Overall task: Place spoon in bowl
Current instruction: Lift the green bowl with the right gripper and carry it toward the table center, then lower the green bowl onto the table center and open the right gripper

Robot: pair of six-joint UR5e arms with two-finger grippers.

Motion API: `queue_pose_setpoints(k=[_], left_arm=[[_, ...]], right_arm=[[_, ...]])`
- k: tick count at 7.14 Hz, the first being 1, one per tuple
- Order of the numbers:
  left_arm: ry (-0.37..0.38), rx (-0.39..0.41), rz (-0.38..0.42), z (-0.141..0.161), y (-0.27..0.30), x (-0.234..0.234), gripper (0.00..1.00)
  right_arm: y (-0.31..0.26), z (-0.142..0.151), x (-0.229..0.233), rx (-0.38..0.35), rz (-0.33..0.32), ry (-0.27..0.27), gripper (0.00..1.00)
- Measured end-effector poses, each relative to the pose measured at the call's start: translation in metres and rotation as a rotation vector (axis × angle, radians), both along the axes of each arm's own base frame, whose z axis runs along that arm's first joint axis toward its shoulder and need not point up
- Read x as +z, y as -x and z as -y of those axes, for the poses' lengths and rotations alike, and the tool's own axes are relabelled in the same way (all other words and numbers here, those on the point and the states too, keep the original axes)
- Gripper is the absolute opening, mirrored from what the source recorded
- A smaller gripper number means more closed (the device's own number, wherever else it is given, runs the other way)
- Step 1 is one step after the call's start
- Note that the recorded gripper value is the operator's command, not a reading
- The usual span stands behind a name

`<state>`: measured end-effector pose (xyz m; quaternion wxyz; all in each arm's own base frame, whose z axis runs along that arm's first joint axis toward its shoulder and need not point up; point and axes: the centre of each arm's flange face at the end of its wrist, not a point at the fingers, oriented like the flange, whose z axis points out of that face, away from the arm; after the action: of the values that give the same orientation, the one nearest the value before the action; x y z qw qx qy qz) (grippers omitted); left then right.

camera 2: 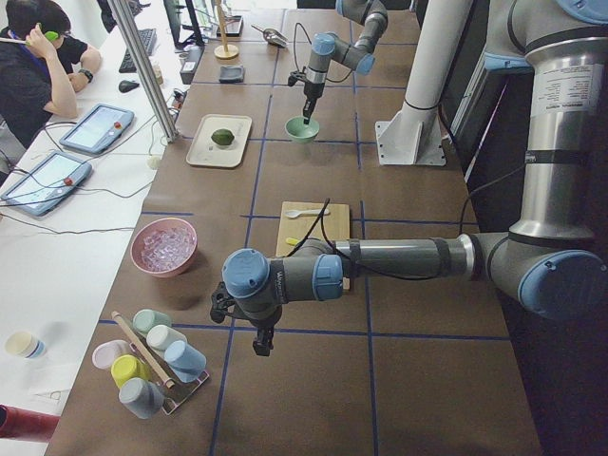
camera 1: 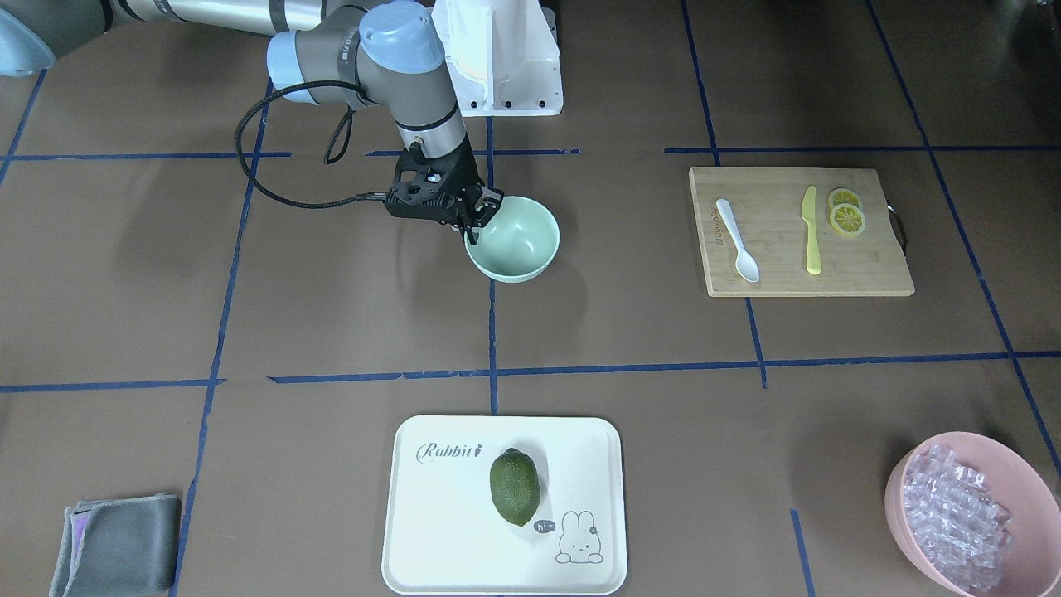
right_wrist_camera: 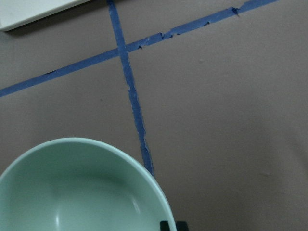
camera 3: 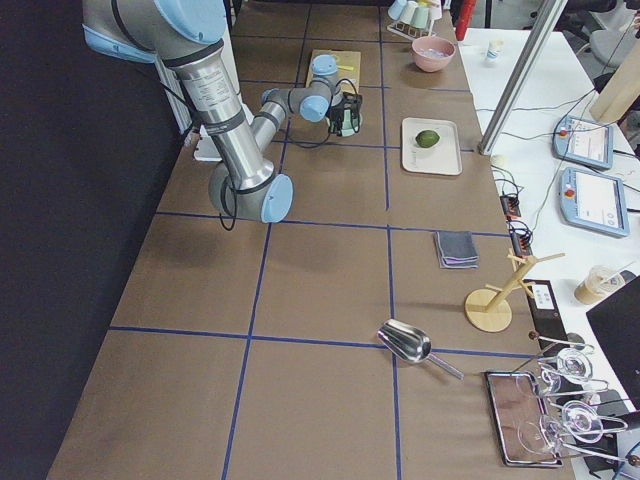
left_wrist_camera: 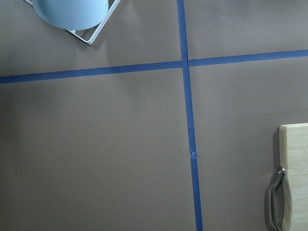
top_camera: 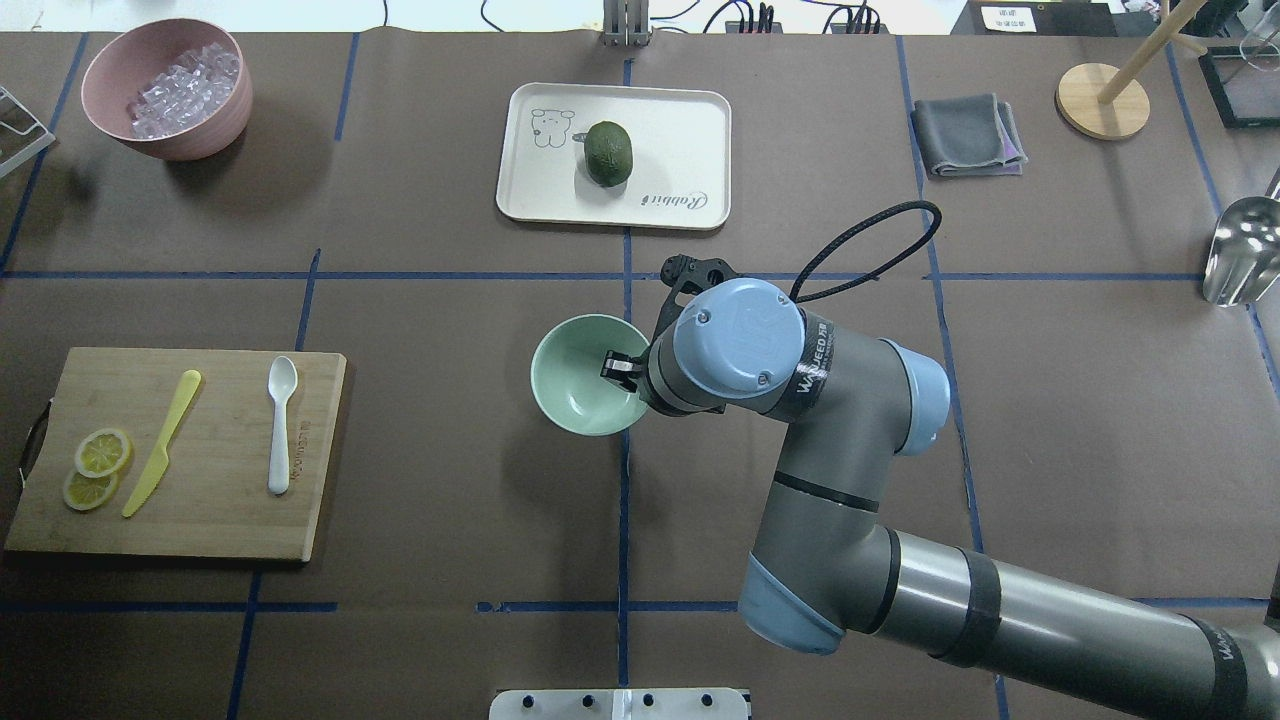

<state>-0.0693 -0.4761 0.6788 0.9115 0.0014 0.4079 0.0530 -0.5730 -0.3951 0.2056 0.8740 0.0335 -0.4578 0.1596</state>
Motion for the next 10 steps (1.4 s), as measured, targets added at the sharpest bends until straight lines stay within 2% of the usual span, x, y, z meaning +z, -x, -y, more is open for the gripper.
queue_pose_setpoints(k=[5,6,7,8,9,10], left_arm=[[0.002,0.000,0.000,0.000,0.000,0.001,1.00],[0.002,0.000,0.000,0.000,0.000,0.001,1.00],[0.004,0.000,0.000,0.000,0.000,0.002,1.00],[0.005,0.000,0.000,0.000,0.000,0.002,1.00],[0.005,0.000,0.000,-0.001,0.000,0.003,1.00],[0.005,0.000,0.000,-0.001,0.000,0.003,1.00]], right_arm=[[0.005,-0.001,0.017,-0.005,-0.029,0.005,0.03],[0.004,-0.001,0.017,-0.003,-0.029,0.005,0.05],[0.002,0.000,0.018,-0.002,-0.029,0.005,0.12],[0.000,0.000,0.021,0.000,-0.032,0.006,0.25],[-0.001,0.001,0.023,0.000,-0.032,0.007,0.74],[-0.002,0.000,0.022,0.000,-0.031,0.007,1.00]])
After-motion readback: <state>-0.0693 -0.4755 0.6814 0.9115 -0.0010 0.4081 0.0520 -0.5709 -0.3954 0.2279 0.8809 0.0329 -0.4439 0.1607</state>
